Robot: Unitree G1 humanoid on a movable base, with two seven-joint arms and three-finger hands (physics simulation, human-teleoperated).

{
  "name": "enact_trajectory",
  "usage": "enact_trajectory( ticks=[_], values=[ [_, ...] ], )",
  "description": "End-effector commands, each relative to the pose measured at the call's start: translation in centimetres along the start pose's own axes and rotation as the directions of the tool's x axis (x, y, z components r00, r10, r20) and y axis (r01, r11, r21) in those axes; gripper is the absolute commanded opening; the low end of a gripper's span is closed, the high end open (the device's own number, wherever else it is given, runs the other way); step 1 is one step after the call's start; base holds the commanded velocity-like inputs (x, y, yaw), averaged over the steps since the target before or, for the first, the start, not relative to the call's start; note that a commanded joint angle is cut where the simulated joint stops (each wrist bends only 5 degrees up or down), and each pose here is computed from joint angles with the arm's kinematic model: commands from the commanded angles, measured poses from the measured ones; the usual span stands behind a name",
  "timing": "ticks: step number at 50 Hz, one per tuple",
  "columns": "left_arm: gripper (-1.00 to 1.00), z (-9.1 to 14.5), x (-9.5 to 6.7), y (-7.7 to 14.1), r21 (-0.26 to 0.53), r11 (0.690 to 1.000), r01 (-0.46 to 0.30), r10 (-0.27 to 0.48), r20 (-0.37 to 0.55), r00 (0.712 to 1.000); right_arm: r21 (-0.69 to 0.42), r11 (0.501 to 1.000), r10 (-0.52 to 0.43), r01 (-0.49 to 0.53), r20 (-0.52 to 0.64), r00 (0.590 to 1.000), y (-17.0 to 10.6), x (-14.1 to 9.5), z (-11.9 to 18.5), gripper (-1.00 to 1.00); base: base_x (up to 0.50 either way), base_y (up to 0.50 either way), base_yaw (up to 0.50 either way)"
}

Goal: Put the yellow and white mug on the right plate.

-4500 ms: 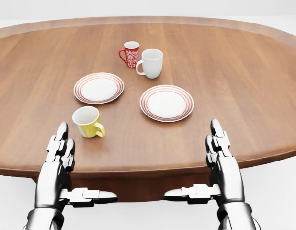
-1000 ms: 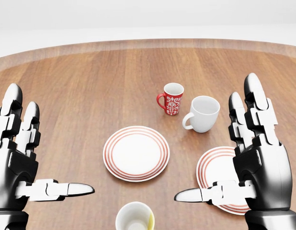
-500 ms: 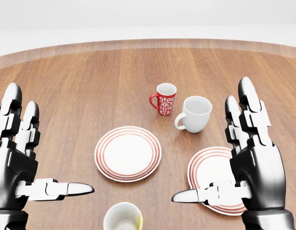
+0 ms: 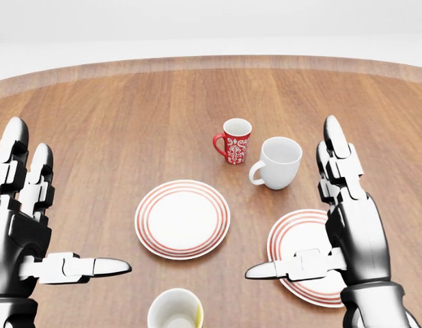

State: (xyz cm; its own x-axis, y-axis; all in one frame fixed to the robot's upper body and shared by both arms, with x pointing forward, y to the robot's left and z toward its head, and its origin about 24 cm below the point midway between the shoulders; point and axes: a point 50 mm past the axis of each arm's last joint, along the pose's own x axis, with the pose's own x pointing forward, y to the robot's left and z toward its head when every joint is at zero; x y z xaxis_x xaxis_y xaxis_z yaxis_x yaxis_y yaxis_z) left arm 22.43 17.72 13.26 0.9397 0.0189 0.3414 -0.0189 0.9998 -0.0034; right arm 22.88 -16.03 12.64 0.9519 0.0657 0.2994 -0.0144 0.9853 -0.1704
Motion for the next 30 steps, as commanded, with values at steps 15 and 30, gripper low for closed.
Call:
enact_trajectory(
  ticks=[15, 30],
  values=[
    [1.0, -0.2, 0.3, 0.4, 0.013, 1.0, -0.01, 0.01, -0.007, 1.0, -0.164, 0.984, 0.047, -0.064, -0.101, 0.994, 0.8, 0.7, -2.1, 1.0, 0.0, 0.0, 0.0],
    [1.0, -0.3, 0.3, 0.6, 0.015, 1.0, -0.015, 0.015, -0.011, 1.0, -0.214, 0.969, 0.083, -0.12, -0.173, 0.981, 1.6, 0.0, -3.5, 1.0, 0.0, 0.0, 0.0]
  ],
)
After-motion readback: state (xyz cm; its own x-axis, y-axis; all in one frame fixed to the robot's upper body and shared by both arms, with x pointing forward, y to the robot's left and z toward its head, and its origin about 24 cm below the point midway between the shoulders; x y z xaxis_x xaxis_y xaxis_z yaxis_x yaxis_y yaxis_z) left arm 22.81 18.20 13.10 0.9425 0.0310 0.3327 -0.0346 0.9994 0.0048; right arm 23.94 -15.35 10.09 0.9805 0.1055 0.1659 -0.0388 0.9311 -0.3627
